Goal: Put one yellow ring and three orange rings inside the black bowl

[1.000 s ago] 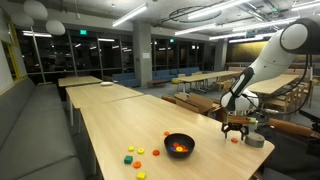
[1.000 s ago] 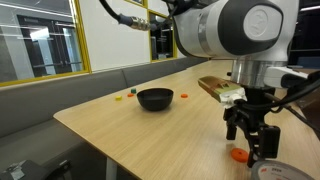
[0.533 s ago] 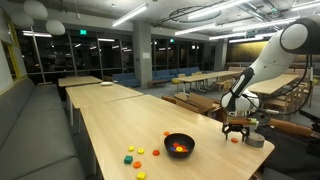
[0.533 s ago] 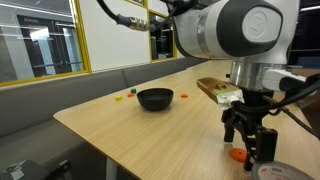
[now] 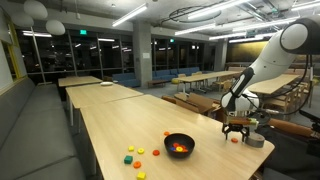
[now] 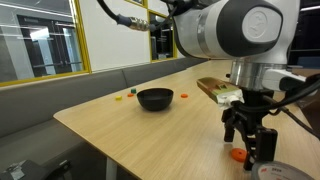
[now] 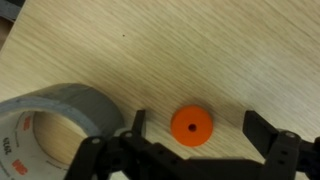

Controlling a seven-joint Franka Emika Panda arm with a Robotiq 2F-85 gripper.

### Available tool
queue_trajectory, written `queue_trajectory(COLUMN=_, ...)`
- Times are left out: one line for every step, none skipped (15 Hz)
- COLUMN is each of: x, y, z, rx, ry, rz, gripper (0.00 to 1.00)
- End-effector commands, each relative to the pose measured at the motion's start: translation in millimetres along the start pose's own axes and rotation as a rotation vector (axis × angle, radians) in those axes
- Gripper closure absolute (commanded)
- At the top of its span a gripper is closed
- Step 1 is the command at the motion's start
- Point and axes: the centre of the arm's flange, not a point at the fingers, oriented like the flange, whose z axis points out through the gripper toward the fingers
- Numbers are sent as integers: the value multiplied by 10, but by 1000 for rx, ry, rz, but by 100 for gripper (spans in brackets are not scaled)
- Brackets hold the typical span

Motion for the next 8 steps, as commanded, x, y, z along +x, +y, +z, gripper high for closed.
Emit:
queue_trajectory(x=65, y=-1, z=-8, rx=19, ry=21, rz=0, gripper=0)
queue_trajectory(x=70, y=-1, z=-5, rx=19, ry=24, rz=-2, gripper=0)
queue_trajectory(x=76, y=-1, z=-1, rx=18, ry=25, rz=-2, gripper=0)
queue_trajectory(x=79, y=0, z=2, rx=19, ry=28, rz=-3, gripper=0)
queue_trajectory(x=84, y=1, z=8, rx=19, ry=34, rz=-5, gripper=0)
queue_trajectory(x=91, y=2, z=13, rx=19, ry=37, rz=-5, gripper=0)
queue_trajectory(x=98, y=4, z=18, rx=20, ry=40, rz=-4, gripper=0)
queue_trajectory(x=102, y=6, z=23, rx=20, ry=42, rz=-3, gripper=0)
